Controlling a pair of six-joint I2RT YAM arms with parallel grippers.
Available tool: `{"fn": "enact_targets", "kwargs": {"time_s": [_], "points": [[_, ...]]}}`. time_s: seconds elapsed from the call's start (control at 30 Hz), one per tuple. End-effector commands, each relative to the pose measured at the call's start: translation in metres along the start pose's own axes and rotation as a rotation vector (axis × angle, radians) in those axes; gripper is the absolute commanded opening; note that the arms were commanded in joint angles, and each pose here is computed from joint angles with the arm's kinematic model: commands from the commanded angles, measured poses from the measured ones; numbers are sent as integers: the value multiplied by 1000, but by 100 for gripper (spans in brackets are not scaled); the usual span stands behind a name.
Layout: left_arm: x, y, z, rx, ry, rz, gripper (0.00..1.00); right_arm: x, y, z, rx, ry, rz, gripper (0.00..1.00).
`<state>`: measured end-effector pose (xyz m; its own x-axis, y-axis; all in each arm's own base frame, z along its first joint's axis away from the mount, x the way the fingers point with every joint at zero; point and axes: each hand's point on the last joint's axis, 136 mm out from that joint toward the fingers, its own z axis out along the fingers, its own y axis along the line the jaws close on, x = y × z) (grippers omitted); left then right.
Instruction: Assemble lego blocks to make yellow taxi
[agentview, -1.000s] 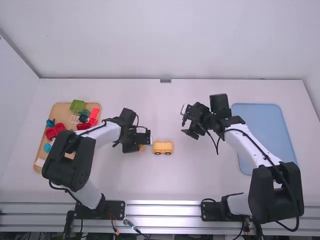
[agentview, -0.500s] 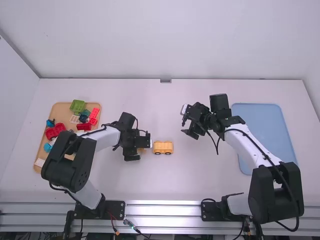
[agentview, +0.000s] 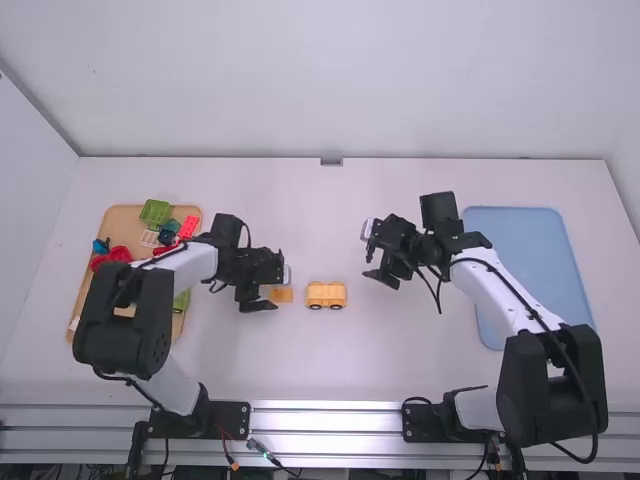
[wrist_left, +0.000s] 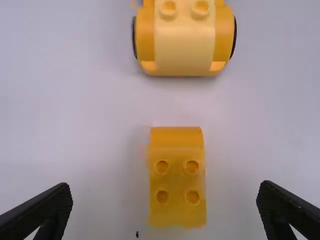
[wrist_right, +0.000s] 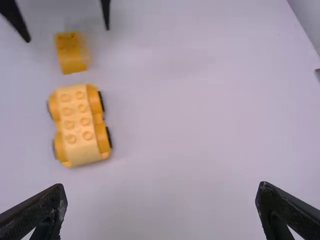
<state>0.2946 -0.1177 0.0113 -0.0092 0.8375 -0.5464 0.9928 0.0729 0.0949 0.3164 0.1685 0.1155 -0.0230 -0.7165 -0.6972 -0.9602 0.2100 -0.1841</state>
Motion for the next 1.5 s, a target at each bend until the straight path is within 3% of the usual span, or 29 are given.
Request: {"fn": "enact_targets", "kwargs": {"time_s": [0.0,0.17,0.3,0.4,0.73,0.9,1.03,1.27,1.3,1.4,1.43,1.47], "points": [[-18,-14,-3,39,-198,52,99,-19,5,-10,-35,-113,-75,99],[-19,-19,-7,14,-300,70,99,-10,26,-2,-70,-259,-87,99],[-16,-15,0,-20,-301,19,99,-2,39,9,-60,-322,-62,99],[-5,-13,5,-54,-268,-26,99,6,48,22,-27,-331,-9,99],[-4,-16,9,-47,-336,-50,99,10,70,33,-74,-371,-1,99],[-1,-8,15,-17,-388,-98,99,18,71,64,-166,-361,75,99],[1,-7,21,-10,-376,-90,99,23,87,81,-250,-393,15,99],[6,-4,18,-26,-373,-106,99,33,86,97,-252,-373,44,99],[7,-4,17,-27,-374,-107,98,34,86,98,-251,-373,44,99],[11,-3,16,-34,-369,-122,83,37,84,103,-255,-374,61,99],[14,-3,16,-32,-356,-130,74,38,83,105,-263,-378,74,99],[15,-4,17,-29,-345,-134,73,39,82,107,-267,-375,79,99]]}}
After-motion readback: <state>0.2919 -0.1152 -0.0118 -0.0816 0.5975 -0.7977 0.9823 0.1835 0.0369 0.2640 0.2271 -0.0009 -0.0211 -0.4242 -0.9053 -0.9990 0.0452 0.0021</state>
